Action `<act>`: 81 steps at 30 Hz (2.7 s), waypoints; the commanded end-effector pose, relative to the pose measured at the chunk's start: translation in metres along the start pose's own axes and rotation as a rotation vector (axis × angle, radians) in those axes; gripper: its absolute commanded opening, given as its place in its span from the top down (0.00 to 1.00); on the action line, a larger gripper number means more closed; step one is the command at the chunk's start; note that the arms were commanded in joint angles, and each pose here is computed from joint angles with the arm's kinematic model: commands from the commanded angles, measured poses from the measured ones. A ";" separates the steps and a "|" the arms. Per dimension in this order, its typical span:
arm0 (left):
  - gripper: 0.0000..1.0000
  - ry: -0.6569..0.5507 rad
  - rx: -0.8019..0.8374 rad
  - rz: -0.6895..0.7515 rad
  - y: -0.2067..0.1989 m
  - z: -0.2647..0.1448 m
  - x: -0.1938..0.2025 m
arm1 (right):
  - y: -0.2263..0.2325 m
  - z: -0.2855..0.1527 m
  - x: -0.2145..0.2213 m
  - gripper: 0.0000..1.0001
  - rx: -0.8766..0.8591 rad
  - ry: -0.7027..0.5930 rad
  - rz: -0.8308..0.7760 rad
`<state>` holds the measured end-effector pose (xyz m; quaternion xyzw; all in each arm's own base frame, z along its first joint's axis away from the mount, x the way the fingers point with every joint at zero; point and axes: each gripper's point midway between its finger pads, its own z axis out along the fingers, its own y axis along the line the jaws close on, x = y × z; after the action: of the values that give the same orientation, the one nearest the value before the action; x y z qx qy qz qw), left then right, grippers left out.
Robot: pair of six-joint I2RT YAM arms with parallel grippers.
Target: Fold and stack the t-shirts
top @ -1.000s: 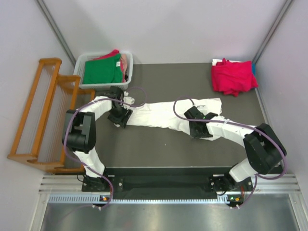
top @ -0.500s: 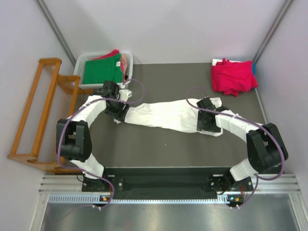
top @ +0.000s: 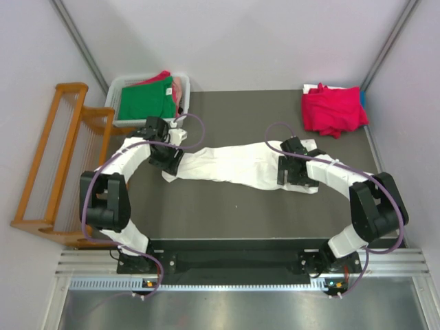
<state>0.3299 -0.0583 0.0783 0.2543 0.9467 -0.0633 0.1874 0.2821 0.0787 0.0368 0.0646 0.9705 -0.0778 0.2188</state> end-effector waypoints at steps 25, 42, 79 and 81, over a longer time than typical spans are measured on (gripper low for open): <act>0.36 -0.221 -0.221 -0.386 0.121 -0.026 0.015 | -0.010 -0.038 -0.042 0.00 0.019 -0.166 0.080; 0.35 -0.283 -0.215 -0.408 0.122 -0.038 0.002 | -0.045 -0.067 -0.056 0.00 0.140 -0.278 0.131; 0.36 -0.026 -0.027 0.002 0.015 0.034 -0.043 | 0.076 -0.042 -0.077 0.00 -0.083 -0.247 -0.084; 0.36 -0.036 -0.036 0.000 0.017 0.028 -0.047 | 0.078 -0.037 -0.084 0.00 -0.089 -0.239 -0.081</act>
<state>0.3772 -0.0713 0.0437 0.2430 0.9512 -0.0532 0.1826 0.3187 0.1427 0.0720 -0.0071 0.9537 -0.0766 0.2908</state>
